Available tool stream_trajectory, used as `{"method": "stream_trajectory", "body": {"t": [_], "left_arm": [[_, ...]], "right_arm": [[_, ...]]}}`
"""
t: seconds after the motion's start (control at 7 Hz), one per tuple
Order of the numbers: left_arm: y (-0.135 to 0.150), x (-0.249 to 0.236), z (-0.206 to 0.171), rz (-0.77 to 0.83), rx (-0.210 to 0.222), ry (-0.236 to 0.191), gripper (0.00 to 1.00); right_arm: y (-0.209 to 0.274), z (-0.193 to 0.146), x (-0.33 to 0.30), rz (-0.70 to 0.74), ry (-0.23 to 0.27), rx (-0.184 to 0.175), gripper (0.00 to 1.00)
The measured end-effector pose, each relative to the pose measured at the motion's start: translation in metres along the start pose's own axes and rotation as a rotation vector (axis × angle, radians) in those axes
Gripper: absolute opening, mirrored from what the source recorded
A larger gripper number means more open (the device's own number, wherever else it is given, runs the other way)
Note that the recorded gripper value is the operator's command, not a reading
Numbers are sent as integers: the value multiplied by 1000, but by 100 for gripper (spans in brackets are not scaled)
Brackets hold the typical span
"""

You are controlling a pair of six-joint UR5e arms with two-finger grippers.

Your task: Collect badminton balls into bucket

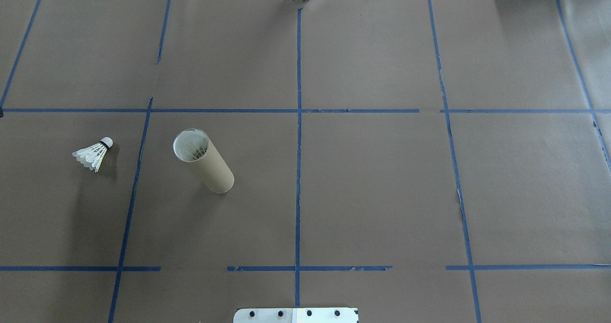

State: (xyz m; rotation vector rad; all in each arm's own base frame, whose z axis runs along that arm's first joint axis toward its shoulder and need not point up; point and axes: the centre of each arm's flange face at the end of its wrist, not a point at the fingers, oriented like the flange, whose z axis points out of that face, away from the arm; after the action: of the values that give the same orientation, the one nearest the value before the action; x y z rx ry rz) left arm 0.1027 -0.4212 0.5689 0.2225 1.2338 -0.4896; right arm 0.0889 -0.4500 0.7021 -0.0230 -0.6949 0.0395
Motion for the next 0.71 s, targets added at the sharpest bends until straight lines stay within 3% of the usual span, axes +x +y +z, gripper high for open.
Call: {"method": "stream_trajectory", "body": {"t": [0.29, 0.71], "left_arm": [[42, 19, 41, -219, 33, 71, 100], [85, 28, 90, -429, 37, 87, 91]], "right_arm": [[0, 0, 0, 0, 0, 1, 100], [0, 0, 0, -1, 1, 1, 100]]}}
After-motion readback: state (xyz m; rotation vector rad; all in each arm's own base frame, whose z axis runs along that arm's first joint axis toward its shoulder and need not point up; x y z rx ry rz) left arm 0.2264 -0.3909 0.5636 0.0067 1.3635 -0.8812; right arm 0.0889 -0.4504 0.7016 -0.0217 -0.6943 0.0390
